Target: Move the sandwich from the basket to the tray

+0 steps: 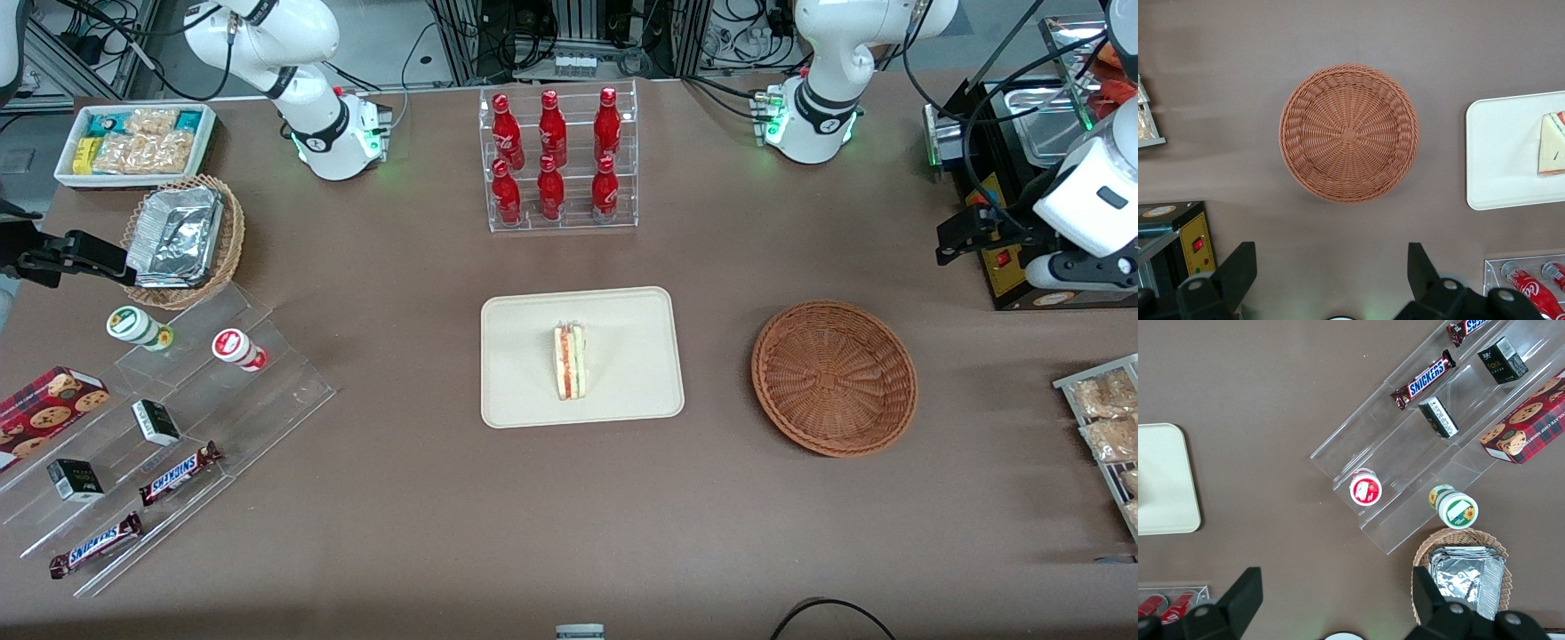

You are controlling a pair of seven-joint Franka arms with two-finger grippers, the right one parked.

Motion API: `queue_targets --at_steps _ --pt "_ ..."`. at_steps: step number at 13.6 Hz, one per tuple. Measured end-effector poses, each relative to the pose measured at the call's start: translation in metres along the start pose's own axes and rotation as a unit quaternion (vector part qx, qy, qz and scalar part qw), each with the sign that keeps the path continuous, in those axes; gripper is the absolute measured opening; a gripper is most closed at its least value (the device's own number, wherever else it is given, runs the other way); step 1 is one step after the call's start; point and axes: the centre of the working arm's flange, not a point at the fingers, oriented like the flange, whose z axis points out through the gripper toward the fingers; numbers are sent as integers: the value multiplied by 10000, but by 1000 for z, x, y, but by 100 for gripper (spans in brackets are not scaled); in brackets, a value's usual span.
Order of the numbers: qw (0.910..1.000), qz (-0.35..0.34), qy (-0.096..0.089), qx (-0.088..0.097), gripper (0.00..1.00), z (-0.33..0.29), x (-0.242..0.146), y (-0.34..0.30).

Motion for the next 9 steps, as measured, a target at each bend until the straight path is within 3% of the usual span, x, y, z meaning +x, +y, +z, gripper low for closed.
queue_targets --at_steps 9 --pt "9998 -50 191 74 100 -9 -6 -6"
